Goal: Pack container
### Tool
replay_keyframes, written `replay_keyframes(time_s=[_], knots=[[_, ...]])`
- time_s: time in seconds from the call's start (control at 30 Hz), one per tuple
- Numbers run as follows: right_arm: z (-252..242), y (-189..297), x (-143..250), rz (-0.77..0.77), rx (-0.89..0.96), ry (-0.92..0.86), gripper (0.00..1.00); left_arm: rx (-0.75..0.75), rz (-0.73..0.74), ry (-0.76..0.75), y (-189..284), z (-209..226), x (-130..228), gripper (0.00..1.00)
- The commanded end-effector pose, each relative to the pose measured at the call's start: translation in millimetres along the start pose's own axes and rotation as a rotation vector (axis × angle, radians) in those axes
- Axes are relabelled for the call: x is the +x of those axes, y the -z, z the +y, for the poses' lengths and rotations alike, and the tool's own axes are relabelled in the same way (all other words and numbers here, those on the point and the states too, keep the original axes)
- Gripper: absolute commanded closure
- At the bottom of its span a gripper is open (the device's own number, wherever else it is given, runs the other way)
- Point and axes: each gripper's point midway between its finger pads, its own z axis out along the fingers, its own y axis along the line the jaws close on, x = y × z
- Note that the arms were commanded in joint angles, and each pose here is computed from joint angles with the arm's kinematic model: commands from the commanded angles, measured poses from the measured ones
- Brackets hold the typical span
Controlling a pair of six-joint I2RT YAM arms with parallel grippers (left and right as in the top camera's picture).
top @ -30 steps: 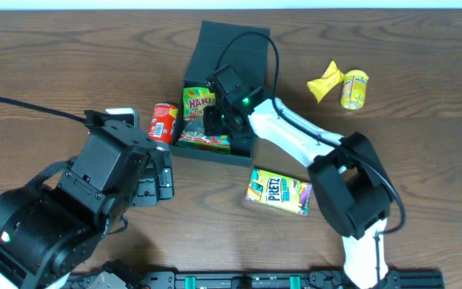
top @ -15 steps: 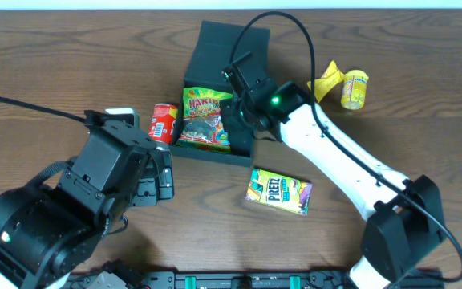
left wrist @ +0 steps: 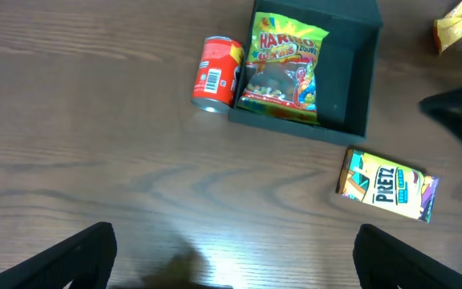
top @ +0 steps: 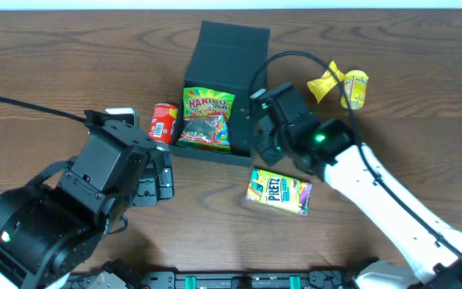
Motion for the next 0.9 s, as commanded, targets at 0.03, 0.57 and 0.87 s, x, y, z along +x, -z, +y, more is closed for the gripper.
replay_keyframes(time_s=[0.03,0.57,0.87], knots=[[-53.7,2.7,8.5,0.008,0.094,-0.190,0.99,0.008,-0.006,-0.007,2.3,-0.6,-1.4,0.05],[-108.8,9.2,22.3,0.004,0.118,-0.430,0.99,0.008,-0.006,-0.007,2.3,-0.6,-1.4,0.05],[-73.7,7.2,10.4,-0.006,-0.001,-0.682,0.98,0.008,-0.006,-0.007,2.3,-0.6,-1.4,0.05]])
